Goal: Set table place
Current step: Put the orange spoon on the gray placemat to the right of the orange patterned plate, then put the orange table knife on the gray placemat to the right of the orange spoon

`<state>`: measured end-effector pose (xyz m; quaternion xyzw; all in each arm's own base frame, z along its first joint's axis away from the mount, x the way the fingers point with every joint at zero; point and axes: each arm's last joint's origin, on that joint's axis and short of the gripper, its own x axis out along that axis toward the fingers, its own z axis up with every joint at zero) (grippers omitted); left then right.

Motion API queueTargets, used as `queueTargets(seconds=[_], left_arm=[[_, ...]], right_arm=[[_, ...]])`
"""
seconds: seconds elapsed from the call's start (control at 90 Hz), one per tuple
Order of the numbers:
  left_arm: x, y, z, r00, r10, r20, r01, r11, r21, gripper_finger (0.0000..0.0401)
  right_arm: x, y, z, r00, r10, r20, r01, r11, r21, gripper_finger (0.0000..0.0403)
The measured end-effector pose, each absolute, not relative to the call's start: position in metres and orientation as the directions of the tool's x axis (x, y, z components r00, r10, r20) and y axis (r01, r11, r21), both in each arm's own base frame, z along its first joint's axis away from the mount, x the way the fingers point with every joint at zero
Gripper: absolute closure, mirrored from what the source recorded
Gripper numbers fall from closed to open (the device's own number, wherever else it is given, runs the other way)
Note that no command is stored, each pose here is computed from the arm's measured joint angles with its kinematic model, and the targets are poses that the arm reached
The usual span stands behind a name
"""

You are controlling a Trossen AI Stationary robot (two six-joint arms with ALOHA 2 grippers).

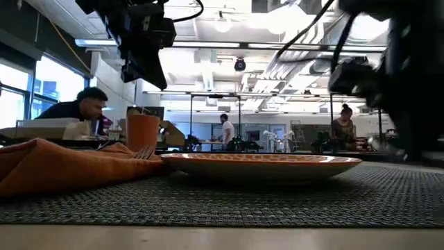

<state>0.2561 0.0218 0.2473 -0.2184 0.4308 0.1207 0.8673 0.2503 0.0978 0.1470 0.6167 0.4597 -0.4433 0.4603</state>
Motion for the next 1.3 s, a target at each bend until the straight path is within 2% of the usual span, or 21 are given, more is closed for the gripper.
queueTargets(seconds=[0.1,0.244,0.444,0.567,0.744,0.822,0.9,1.0,1.078,1.178,1.3], left_arm=[[0.256,0.02,0.247,0.601,0.004,-0.8,-0.385,0.878,-0.285,0.0401],[0.256,0.016,0.247,0.598,-0.008,-0.802,-0.37,0.884,-0.285,0.0401],[0.256,0.01,0.247,0.595,-0.015,-0.804,-0.356,0.892,-0.28,0.0401],[0.256,0.01,0.247,0.595,-0.012,-0.804,-0.356,0.892,-0.278,0.0401],[0.256,0.01,0.247,0.595,-0.006,-0.804,-0.361,0.892,-0.274,0.0401],[0.256,0.011,0.247,0.595,-0.001,-0.804,-0.368,0.889,-0.274,0.0401],[0.256,0.011,0.247,0.595,0.001,-0.804,-0.371,0.887,-0.274,0.0401],[0.256,0.011,0.247,0.595,0.0,-0.804,-0.371,0.887,-0.274,0.0401],[0.256,0.011,0.247,0.595,0.0,-0.804,-0.371,0.887,-0.274,0.0401],[0.256,0.011,0.247,0.595,0.0,-0.804,-0.377,0.883,-0.278,0.0401],[0.256,0.01,0.247,0.595,-0.009,-0.803,-0.374,0.882,-0.287,0.0401]], right_arm=[[0.264,0.093,0.137,0.161,0.121,-0.98,0.977,-0.157,0.141,0.0403],[0.281,0.088,0.133,0.163,0.143,-0.976,0.981,-0.126,0.145,0.0403],[0.287,0.083,0.137,0.174,0.111,-0.979,0.981,-0.103,0.162,0.0394],[0.29,0.083,0.14,0.178,0.103,-0.979,0.983,-0.06,0.173,0.0356],[0.289,0.085,0.163,0.218,0.095,-0.971,0.973,0.052,0.223,0.0273],[0.276,0.086,0.177,0.187,0.115,-0.976,0.976,0.088,0.197,0.0239],[0.253,0.088,0.191,0.076,0.114,-0.99,0.989,0.118,0.09,0.0217],[0.219,0.089,0.208,-0.113,0.096,-0.989,0.985,0.138,-0.099,0.0208],[0.197,0.09,0.213,-0.198,0.12,-0.973,0.971,0.163,-0.177,0.0209],[0.173,0.089,0.202,-0.227,0.193,-0.955,0.968,0.149,-0.2,0.022],[0.152,0.088,0.183,-0.189,0.285,-0.94,0.981,0.092,-0.169,0.0238]])
